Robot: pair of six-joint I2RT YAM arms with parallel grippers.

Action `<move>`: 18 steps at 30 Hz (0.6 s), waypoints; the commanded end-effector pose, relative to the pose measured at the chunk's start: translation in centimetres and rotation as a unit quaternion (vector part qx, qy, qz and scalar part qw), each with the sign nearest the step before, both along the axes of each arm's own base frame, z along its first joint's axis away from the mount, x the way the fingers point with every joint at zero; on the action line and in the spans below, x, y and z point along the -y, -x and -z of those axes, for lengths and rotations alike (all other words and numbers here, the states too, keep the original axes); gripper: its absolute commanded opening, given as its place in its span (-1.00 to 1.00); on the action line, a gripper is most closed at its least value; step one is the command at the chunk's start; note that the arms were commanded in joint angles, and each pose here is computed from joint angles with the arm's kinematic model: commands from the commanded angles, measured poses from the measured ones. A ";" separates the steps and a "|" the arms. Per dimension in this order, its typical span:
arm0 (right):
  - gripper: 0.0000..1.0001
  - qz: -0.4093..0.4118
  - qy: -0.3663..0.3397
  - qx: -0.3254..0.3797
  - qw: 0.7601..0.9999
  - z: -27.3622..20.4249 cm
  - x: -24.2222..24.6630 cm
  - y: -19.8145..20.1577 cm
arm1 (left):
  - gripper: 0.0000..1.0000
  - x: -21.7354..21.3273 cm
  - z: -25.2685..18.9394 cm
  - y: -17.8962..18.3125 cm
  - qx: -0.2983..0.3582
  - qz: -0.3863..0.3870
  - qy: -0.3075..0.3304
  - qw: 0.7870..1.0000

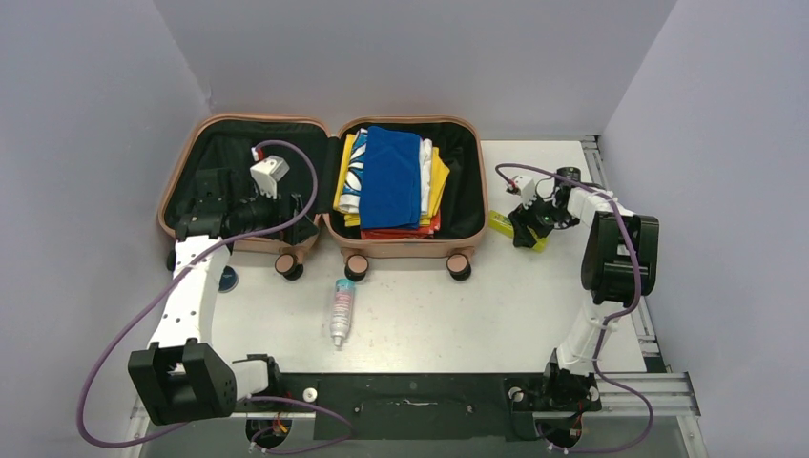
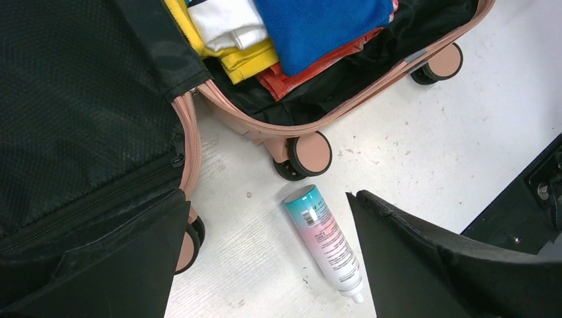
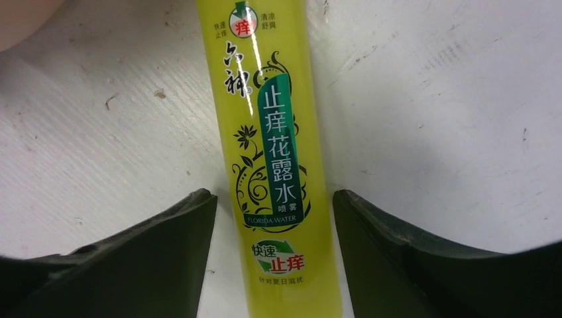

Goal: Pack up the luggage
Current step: Pick up the makeup from the center of the board.

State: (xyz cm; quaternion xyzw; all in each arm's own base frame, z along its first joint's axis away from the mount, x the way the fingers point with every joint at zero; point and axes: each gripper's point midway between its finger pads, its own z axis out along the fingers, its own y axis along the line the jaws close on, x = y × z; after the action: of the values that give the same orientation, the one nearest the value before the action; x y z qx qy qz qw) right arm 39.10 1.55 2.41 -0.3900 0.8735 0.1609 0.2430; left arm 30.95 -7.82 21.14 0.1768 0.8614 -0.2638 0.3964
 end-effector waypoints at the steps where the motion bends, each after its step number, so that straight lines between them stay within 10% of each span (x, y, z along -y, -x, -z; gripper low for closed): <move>1: 0.13 0.012 0.016 0.011 1.000 -0.1 0.2 -1.0 | 0.92 -0.2 -1.1 -0.8 0.023 0.009 0.017 1.000; 7: -0.83 0.057 0.040 -0.011 0.997 -0.6 2.1 0.0 | 0.92 -0.7 -0.8 -1.2 0.015 0.002 0.022 1.000; 18: -0.89 0.104 -0.009 0.030 0.994 -10.4 3.3 3.2 | 0.92 -0.8 -0.9 -1.3 0.018 0.002 0.025 1.000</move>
State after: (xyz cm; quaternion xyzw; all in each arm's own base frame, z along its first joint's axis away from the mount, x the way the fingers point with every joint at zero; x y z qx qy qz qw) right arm 36.75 -3.29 6.23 -0.2859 0.9203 0.1270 0.2351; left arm 31.44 -6.96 20.39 0.1577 0.8649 -0.2781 0.3869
